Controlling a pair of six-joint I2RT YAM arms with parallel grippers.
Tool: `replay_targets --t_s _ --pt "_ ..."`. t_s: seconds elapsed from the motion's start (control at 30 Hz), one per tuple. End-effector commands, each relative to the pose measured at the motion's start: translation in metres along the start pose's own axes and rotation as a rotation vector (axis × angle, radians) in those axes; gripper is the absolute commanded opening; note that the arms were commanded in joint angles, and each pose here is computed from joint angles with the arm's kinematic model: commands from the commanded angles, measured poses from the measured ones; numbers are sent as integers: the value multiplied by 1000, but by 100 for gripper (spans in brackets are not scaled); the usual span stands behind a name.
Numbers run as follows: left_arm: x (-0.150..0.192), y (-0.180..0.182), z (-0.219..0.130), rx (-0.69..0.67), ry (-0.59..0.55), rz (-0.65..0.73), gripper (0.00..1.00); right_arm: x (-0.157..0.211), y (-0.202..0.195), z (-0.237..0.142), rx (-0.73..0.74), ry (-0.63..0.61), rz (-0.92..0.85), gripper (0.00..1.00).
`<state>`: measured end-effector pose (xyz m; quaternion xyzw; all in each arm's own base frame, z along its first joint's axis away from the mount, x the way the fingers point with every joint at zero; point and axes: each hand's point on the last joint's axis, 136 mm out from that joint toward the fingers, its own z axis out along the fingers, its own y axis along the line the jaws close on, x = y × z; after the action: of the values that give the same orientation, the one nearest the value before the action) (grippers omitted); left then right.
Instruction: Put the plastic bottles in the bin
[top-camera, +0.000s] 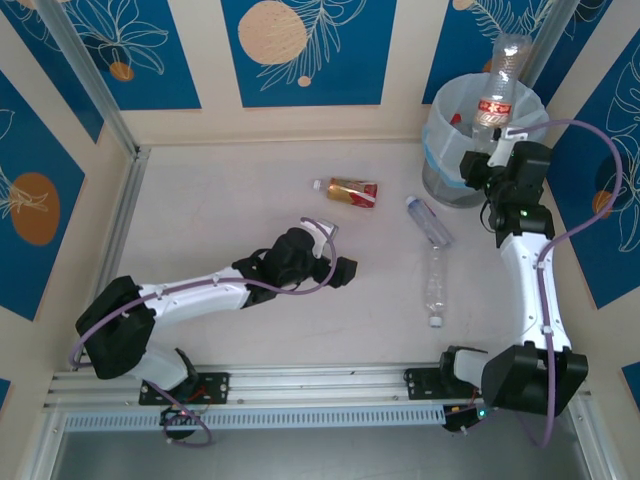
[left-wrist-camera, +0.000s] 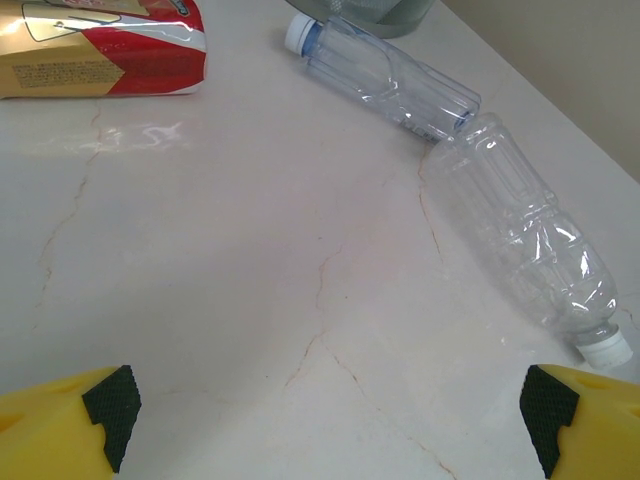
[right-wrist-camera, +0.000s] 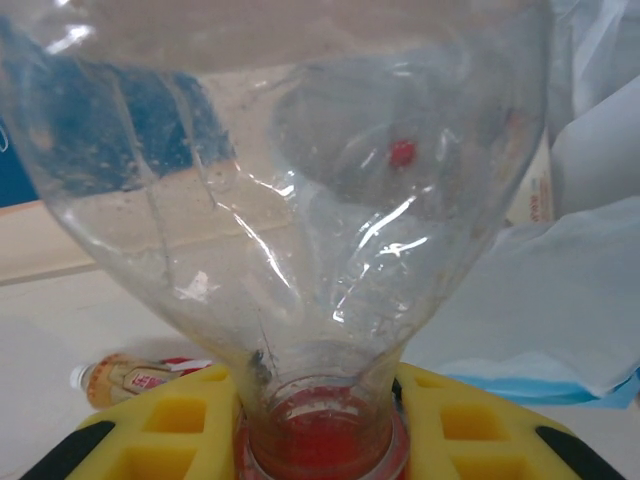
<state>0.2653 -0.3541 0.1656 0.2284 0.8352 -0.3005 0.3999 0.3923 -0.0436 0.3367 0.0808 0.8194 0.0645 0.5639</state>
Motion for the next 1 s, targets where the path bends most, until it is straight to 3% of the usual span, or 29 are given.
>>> replay_targets --t_s 0.0,0.5,0.97 --pt "-9 -3 0 19 -18 -11 99 -20 1 2 -45 -18 -10 0" --pt "-9 -2 -3 12 -13 -4 99 -54 -34 66 60 -67 -49 1" --pt "-6 3 -6 -3 -21 -14 99 -55 -53 109 81 21 -69 26"
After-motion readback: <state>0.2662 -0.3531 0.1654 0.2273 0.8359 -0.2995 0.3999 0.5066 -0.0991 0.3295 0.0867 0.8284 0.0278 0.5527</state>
